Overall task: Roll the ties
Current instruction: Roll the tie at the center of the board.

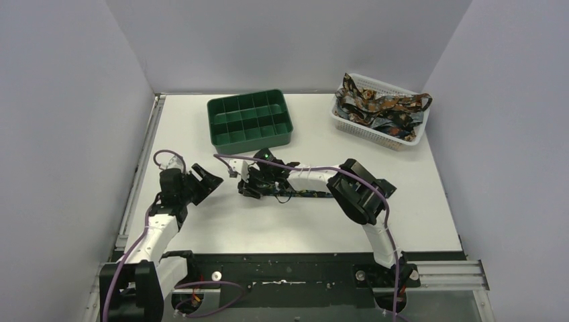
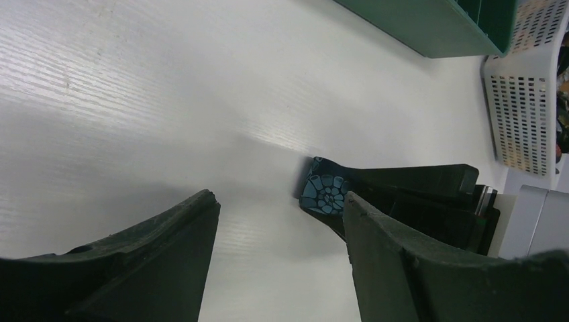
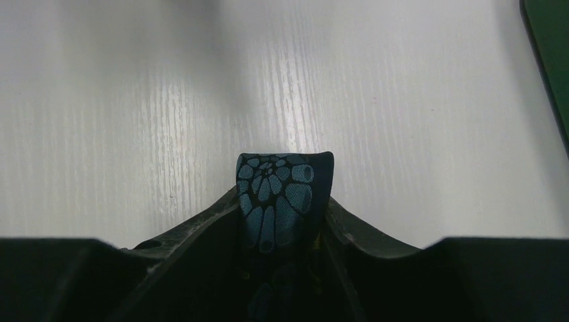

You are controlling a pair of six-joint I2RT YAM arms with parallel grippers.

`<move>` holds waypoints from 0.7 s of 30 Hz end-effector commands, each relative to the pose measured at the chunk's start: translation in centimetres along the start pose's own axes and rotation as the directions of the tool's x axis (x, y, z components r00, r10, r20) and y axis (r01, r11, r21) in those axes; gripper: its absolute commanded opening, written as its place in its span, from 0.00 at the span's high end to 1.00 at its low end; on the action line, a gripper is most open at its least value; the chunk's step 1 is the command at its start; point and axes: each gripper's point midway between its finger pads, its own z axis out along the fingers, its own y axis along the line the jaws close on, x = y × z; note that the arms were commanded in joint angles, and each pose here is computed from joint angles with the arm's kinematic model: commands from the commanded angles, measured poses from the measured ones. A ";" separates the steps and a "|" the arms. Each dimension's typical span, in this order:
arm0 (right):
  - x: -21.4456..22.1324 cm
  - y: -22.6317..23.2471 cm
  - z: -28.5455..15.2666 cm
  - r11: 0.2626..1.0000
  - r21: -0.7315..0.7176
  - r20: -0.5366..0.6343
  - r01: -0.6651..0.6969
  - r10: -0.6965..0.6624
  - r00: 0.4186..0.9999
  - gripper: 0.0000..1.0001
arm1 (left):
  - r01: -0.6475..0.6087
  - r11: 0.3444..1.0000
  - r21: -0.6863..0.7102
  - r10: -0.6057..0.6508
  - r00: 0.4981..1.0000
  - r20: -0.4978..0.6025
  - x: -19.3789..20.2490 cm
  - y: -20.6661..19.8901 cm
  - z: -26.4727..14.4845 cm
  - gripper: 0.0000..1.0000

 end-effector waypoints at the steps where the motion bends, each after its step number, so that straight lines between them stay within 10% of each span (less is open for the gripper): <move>1: 0.1 1.5 -0.2 0.998 -0.056 -0.033 0.024 -0.026 0.999 0.54 | -0.001 0.999 0.054 0.000 1.000 0.017 -0.5 -1.0 0.1 0.34; 13: -5.5 -3.6 -5.4 0.972 0.235 0.066 -0.031 0.016 0.998 0.02 | 0.006 0.997 0.079 -0.007 1.000 0.014 -0.2 -1.0 0.3 0.34; 21: -7.1 -3.8 -11.3 0.840 0.329 0.312 -0.432 0.335 0.889 0.00 | 0.007 0.992 0.127 -0.011 1.000 0.026 -0.3 -1.7 0.5 0.30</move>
